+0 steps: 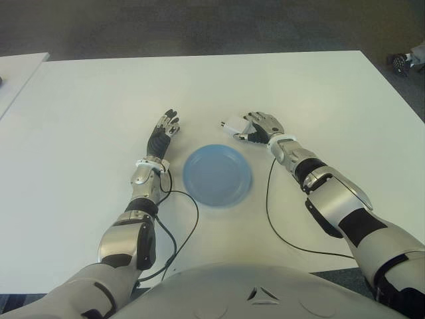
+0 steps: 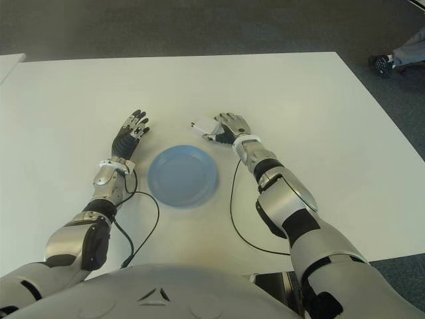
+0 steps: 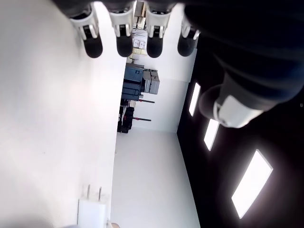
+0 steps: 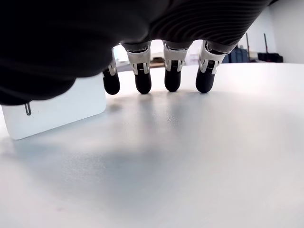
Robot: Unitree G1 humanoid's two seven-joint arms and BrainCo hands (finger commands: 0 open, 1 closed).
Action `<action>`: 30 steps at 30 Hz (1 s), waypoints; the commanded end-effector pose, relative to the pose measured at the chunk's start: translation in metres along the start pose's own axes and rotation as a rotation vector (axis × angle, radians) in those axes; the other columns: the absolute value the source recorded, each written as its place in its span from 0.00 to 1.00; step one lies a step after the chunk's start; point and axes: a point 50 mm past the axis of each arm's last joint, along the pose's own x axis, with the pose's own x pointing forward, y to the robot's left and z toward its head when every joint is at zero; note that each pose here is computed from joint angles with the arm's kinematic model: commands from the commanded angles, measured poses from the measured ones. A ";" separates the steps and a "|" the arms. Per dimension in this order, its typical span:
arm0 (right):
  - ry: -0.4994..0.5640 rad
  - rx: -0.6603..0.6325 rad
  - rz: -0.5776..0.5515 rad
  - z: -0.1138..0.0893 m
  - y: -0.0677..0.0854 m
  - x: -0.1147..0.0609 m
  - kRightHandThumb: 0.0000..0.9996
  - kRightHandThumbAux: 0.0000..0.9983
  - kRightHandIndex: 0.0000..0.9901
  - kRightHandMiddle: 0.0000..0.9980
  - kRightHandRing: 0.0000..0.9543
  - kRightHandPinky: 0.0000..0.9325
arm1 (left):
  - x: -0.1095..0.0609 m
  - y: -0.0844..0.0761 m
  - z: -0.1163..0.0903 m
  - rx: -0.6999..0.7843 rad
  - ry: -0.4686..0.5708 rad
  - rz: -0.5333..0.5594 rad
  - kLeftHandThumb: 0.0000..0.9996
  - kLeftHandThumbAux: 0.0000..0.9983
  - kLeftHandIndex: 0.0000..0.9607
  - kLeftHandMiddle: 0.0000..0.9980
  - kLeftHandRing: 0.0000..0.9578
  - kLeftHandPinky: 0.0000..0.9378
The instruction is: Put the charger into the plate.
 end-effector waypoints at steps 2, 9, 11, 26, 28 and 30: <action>0.000 -0.062 0.140 -0.002 0.028 -0.009 0.31 0.12 0.00 0.00 0.00 0.00 | -0.015 0.002 -0.022 -0.045 0.105 0.017 0.10 0.56 0.00 0.03 0.04 0.09; -0.016 -0.083 0.079 0.000 0.021 -0.007 0.34 0.12 0.03 0.00 0.00 0.00 | -0.015 0.003 -0.022 -0.050 0.106 0.019 0.09 0.54 0.01 0.03 0.04 0.09; -0.023 -0.073 0.046 0.003 0.016 -0.005 0.36 0.14 0.09 0.00 0.00 0.00 | -0.014 0.003 -0.021 -0.050 0.106 0.019 0.09 0.54 0.01 0.03 0.04 0.09; 0.003 -0.086 -0.270 -0.001 0.014 -0.013 0.72 0.69 0.44 0.75 0.78 0.83 | -0.012 0.003 -0.020 -0.048 0.102 0.021 0.06 0.51 0.02 0.07 0.08 0.12; 0.005 -0.080 -0.292 0.000 0.013 -0.013 0.73 0.70 0.44 0.77 0.81 0.87 | -0.011 0.002 -0.019 -0.048 0.101 0.022 0.06 0.51 0.02 0.07 0.08 0.12; 0.005 -0.056 -0.313 0.002 0.010 -0.012 0.74 0.70 0.44 0.80 0.84 0.90 | -0.011 0.002 -0.019 -0.049 0.101 0.023 0.06 0.51 0.02 0.07 0.09 0.13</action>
